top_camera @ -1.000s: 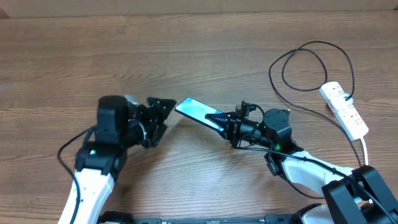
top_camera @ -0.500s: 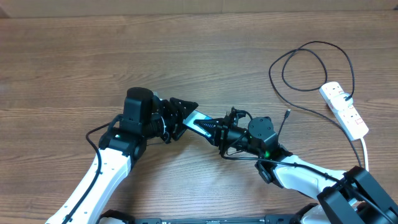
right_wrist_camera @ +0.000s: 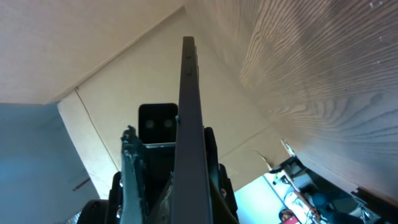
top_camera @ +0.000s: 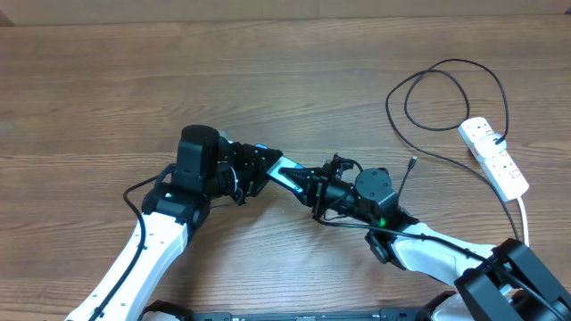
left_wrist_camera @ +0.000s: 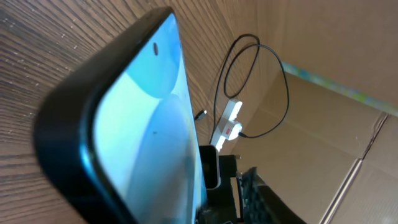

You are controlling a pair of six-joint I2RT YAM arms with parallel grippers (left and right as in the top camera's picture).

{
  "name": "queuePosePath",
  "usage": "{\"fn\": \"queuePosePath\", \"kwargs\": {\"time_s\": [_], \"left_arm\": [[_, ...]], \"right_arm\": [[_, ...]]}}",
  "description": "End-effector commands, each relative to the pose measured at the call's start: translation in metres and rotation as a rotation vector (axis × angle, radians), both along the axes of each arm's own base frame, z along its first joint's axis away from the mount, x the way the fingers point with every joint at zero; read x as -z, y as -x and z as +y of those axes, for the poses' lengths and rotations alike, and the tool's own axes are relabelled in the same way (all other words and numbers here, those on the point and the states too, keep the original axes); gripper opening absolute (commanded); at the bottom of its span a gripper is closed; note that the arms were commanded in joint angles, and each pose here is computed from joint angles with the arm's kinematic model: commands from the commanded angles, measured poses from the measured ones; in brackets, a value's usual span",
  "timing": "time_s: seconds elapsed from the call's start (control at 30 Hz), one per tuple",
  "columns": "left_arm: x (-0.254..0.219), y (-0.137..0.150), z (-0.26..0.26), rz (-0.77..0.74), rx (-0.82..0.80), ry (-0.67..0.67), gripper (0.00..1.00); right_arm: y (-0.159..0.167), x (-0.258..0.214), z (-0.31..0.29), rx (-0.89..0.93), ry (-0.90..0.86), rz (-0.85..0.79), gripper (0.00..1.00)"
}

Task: Plug charger to phone and switch on socket
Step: 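Regrasp the phone's side with the left gripper near the right gripper, then release the right gripper and move the phone left with the left gripper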

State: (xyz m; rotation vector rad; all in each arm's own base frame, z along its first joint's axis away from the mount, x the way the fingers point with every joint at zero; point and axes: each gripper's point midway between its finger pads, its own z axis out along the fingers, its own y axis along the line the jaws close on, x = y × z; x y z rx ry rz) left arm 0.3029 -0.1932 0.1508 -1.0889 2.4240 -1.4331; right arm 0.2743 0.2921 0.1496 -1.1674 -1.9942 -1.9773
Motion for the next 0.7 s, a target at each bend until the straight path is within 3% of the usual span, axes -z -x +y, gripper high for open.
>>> {"fn": "queuePosePath", "kwargs": {"time_s": [0.0, 0.47, 0.6, 0.67], "left_arm": [[-0.0013, -0.0007, -0.0024, -0.005, 0.007, 0.007, 0.31], [0.0000, -0.0029, -0.0001, -0.008, -0.009, -0.005, 0.17], [0.0002, -0.0039, 0.0007, 0.000, -0.023, -0.002, 0.04], [-0.0011, -0.0056, 0.0007, -0.005, -0.029, 0.001, 0.05]], "right_arm": [[0.0073, -0.0109, 0.0084, -0.024, -0.047, 0.015, 0.04], [0.0054, -0.0165, 0.0082, -0.016, -0.061, -0.007, 0.04], [0.0054, -0.0165, 0.0082, -0.016, -0.061, -0.007, 0.04], [0.0054, -0.0165, 0.0082, -0.016, -0.061, -0.007, 0.04]]}}
